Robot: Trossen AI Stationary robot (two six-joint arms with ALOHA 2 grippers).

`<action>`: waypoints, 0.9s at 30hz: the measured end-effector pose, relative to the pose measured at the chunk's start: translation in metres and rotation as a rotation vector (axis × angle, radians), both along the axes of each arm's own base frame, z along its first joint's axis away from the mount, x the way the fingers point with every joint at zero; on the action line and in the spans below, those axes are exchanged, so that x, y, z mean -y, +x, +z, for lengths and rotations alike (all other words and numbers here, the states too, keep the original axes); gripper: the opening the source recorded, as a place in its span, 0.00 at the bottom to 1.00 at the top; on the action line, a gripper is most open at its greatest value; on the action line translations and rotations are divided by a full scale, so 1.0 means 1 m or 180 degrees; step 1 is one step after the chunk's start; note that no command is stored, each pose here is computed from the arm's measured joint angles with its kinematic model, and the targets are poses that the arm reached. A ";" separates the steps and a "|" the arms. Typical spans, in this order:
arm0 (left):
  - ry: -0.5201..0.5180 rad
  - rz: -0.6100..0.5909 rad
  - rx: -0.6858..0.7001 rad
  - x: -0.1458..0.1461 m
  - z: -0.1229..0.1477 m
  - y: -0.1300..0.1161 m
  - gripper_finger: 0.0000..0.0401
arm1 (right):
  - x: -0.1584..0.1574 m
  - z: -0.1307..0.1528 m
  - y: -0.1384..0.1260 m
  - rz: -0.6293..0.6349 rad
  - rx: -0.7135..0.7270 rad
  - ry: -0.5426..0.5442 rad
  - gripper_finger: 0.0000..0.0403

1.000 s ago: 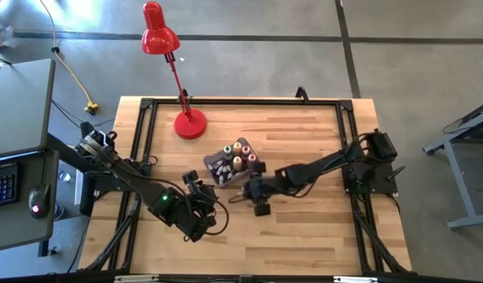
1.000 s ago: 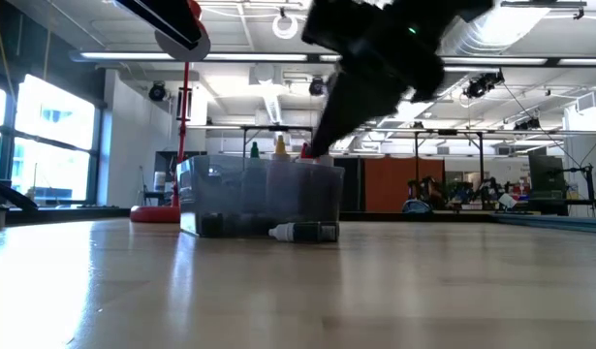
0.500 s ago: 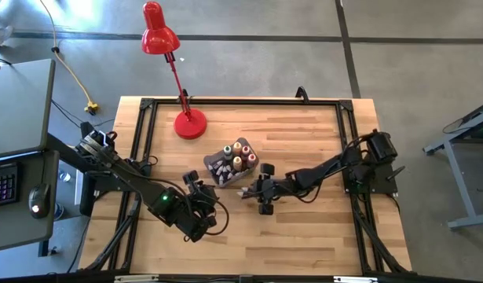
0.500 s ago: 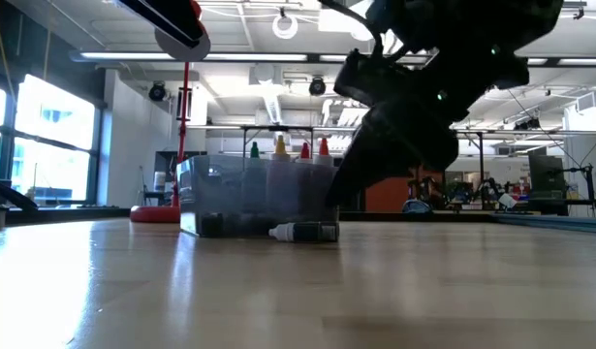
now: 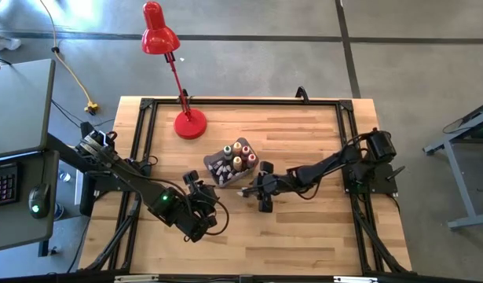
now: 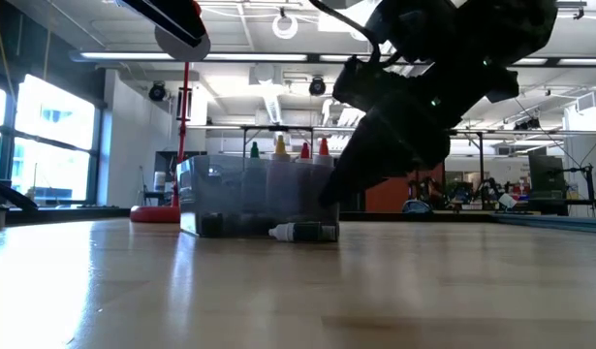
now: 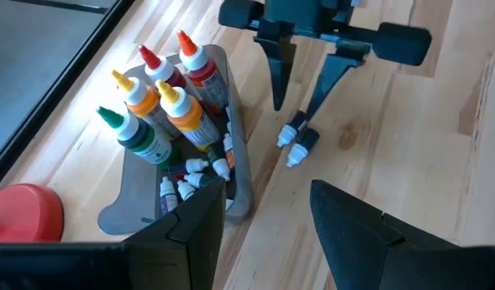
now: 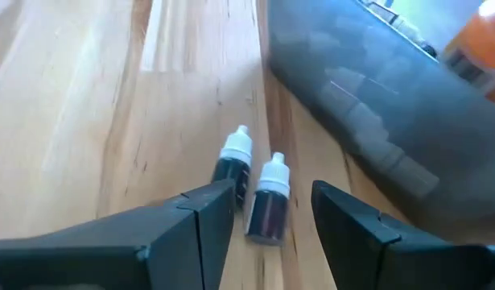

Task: Pick & Place food coloring
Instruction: Put the top small black food coloring bottle into the bin

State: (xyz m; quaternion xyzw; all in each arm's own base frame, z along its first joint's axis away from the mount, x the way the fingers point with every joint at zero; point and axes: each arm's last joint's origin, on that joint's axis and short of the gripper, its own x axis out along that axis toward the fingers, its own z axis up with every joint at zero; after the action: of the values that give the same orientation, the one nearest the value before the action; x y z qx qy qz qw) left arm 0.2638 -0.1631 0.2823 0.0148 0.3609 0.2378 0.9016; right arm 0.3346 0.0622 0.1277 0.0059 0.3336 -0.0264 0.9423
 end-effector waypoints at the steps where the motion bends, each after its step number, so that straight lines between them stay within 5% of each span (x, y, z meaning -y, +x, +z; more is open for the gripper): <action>1: 0.0000 0.0000 0.0001 0.000 0.000 0.000 0.45 | 0.000 -0.001 0.000 -0.0005 -0.0010 -0.0008 0.40; 16: 0.0000 0.0000 -0.0001 0.000 0.000 0.000 0.45 | 0.000 -0.031 0.003 -0.0006 -0.0250 0.0073 0.34; 23: -0.0001 -0.0001 -0.0001 0.000 0.000 0.000 0.45 | 0.002 -0.022 0.002 0.0256 -0.0258 0.0222 0.19; 27: -0.0002 -0.0001 -0.0003 0.000 0.000 0.000 0.45 | 0.006 0.008 0.008 0.0363 -0.0144 0.0100 0.17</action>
State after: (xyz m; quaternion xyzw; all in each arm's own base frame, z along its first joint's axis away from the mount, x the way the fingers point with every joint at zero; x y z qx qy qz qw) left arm 0.2637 -0.1631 0.2822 0.0147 0.3614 0.2375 0.9015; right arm 0.3425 0.0566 0.1358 0.0011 0.3550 0.0324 0.9343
